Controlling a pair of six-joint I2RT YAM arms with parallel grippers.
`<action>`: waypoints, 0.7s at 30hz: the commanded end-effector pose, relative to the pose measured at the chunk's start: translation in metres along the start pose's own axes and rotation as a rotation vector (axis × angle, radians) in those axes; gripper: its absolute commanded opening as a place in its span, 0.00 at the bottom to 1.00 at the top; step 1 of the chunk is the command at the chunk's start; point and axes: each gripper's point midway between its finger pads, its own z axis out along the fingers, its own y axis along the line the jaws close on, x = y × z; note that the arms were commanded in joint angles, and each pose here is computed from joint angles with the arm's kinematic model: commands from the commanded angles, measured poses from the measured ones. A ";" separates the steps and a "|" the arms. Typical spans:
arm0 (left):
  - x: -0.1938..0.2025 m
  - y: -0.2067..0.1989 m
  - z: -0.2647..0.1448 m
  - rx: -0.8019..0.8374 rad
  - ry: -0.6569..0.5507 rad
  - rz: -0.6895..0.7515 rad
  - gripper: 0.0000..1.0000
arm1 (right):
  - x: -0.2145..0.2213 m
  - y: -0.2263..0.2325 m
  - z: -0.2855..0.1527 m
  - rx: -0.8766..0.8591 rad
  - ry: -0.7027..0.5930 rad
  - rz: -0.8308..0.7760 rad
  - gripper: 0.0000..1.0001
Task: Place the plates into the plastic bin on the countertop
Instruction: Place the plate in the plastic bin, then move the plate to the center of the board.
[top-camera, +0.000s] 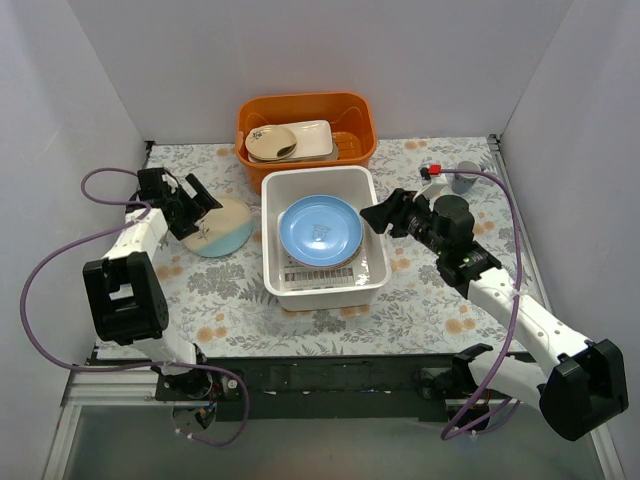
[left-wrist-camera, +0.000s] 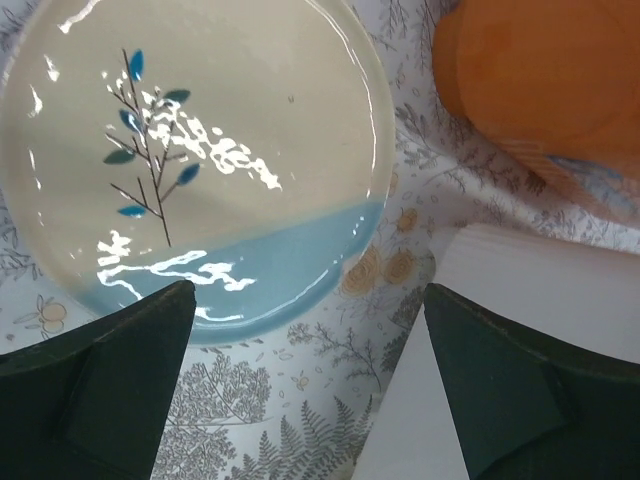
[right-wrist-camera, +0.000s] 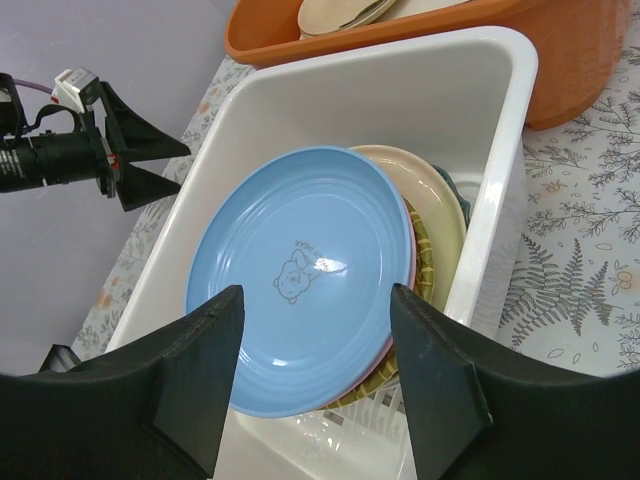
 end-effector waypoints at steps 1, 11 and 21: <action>-0.047 -0.014 -0.002 0.012 -0.107 -0.003 0.98 | -0.017 0.009 -0.002 -0.033 -0.039 -0.029 0.68; -0.088 0.008 0.071 -0.106 -0.109 -0.014 0.98 | -0.017 0.002 -0.002 -0.022 -0.029 -0.024 0.67; -0.107 -0.007 0.119 -0.158 -0.145 0.051 0.98 | -0.021 -0.013 -0.003 0.011 -0.021 -0.026 0.67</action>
